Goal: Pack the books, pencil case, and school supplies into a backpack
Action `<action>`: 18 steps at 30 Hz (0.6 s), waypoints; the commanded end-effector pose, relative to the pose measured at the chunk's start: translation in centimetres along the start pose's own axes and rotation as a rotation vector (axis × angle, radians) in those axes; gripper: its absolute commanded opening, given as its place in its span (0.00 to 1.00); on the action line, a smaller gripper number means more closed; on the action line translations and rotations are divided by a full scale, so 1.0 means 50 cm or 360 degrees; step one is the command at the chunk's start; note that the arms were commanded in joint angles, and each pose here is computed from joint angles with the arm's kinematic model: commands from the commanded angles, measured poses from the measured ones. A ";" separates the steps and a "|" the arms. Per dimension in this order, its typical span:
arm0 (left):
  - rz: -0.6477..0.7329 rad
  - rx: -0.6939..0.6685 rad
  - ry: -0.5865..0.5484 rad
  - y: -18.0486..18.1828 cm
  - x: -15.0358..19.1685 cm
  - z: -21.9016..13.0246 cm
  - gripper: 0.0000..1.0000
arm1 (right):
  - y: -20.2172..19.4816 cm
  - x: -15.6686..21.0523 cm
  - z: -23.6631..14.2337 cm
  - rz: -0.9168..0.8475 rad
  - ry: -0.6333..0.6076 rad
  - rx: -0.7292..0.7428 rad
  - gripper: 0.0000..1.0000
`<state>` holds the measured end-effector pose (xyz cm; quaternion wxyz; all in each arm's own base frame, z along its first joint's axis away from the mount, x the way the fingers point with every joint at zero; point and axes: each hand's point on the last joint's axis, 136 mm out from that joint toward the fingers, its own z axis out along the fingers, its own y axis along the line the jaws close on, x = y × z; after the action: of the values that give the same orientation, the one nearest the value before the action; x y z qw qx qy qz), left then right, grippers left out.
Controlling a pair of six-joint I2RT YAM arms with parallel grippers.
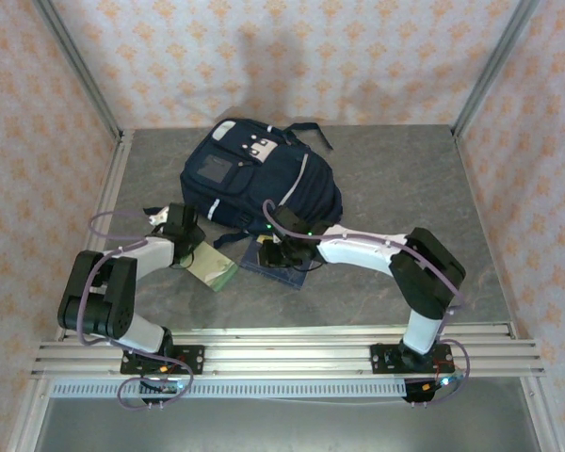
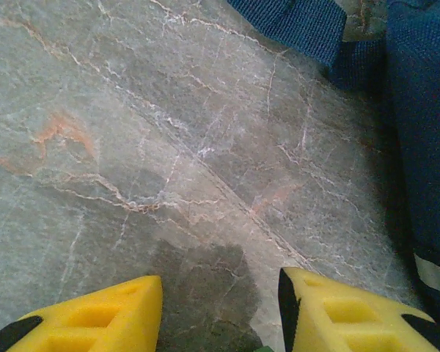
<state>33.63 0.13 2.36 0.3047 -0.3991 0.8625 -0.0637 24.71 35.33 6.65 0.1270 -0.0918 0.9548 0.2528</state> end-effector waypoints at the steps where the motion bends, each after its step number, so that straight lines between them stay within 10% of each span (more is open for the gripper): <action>1: -0.0084 0.0082 0.0161 0.001 0.051 -0.008 0.46 | -0.064 0.003 -0.002 0.0010 -0.0027 0.0183 0.25; 18: -0.0186 0.0169 0.0346 0.074 0.167 -0.085 0.46 | -0.171 -0.030 -0.045 0.0190 -0.0026 0.0313 0.39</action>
<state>27.62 -2.90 2.41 0.2810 -0.4186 0.8461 -0.1731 27.97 28.63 3.68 0.1180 -0.0189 0.9757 0.1838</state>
